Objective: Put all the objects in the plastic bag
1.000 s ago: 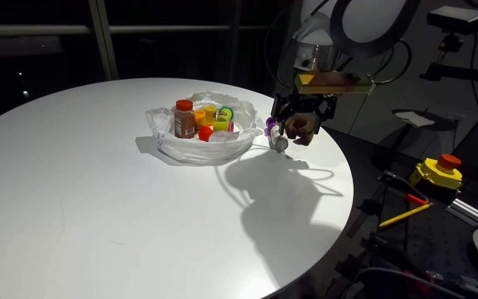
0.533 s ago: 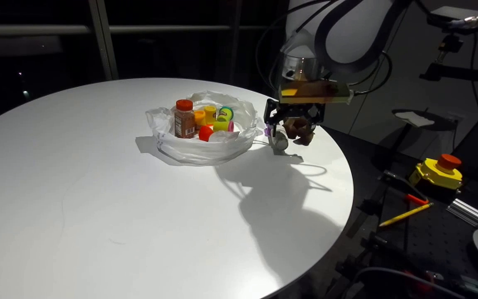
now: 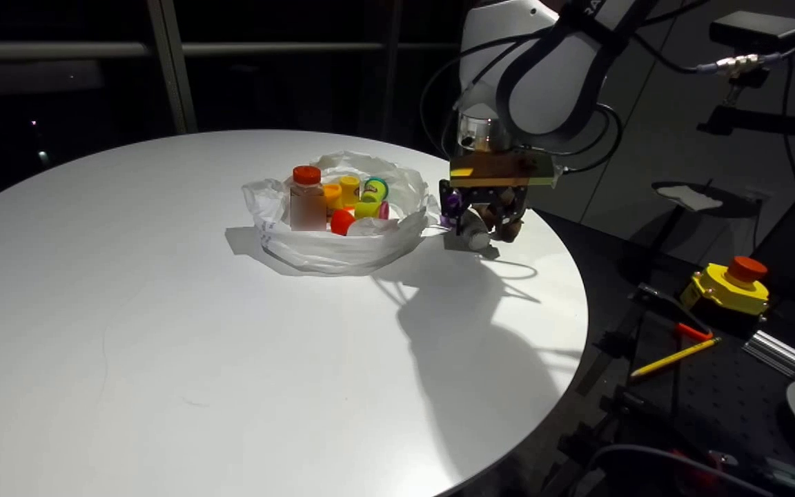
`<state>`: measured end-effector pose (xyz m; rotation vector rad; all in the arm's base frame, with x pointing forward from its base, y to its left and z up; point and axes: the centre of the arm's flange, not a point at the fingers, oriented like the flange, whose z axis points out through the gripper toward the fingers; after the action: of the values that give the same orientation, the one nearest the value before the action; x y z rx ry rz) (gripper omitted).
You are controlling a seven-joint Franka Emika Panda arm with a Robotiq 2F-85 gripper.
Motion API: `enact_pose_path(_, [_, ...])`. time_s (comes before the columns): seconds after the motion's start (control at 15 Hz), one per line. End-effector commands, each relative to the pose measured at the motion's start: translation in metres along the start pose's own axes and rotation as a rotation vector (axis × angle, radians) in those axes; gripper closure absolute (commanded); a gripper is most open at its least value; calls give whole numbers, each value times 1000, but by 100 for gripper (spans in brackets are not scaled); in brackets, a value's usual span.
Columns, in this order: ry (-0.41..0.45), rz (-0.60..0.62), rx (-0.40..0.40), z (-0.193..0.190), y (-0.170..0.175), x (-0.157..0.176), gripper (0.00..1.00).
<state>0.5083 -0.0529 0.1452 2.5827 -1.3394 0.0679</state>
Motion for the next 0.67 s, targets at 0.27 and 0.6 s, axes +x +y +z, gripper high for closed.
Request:
enact_pose_path(0.27, [22, 17, 12, -6, 1, 3, 77])
enact_pose_path(0.6, [52, 47, 57, -74, -3, 3, 77])
